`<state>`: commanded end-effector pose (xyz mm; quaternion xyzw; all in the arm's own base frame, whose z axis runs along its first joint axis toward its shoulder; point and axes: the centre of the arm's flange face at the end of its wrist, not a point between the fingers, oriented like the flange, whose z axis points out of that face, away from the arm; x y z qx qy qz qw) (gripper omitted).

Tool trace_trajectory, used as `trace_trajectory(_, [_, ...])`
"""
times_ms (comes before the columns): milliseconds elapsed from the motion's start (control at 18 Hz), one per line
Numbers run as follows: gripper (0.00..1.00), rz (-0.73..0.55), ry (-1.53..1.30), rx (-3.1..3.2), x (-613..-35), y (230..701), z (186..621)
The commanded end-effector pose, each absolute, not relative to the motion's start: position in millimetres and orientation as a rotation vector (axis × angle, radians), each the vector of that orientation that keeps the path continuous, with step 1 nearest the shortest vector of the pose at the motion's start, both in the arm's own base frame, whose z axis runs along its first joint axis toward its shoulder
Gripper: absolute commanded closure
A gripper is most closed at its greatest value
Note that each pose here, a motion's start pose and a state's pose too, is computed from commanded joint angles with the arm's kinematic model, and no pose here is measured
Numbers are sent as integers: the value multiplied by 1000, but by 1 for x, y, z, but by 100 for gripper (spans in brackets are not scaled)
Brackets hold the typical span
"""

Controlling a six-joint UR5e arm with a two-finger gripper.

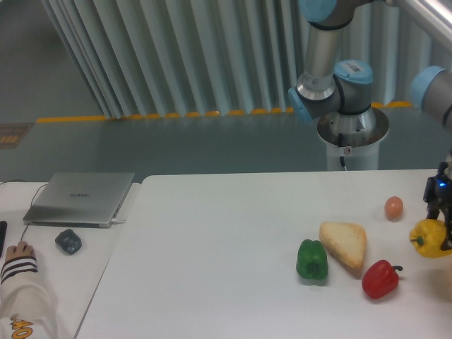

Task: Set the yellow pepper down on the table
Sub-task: 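Carry the yellow bell pepper in and lower it beside the red pepper, then set the yellow pepper on the table and open the gripper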

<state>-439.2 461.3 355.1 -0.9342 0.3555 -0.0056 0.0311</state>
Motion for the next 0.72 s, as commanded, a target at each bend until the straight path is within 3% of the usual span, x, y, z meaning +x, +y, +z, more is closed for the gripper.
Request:
trace_trajectory(278, [57,-35,1092,-2933,-419,467,319])
trace_trajectory(556, [53,-63,1096,-2942,-417,465,309])
trace_trajectory(611, [43,-63,1096,-2942,-417,465,310])
trace_trajectory(667, [17,-64,1095,-2940,-417,465,309])
trace_trajectory(722, [0,-66,1095,-2941,-417,466,308])
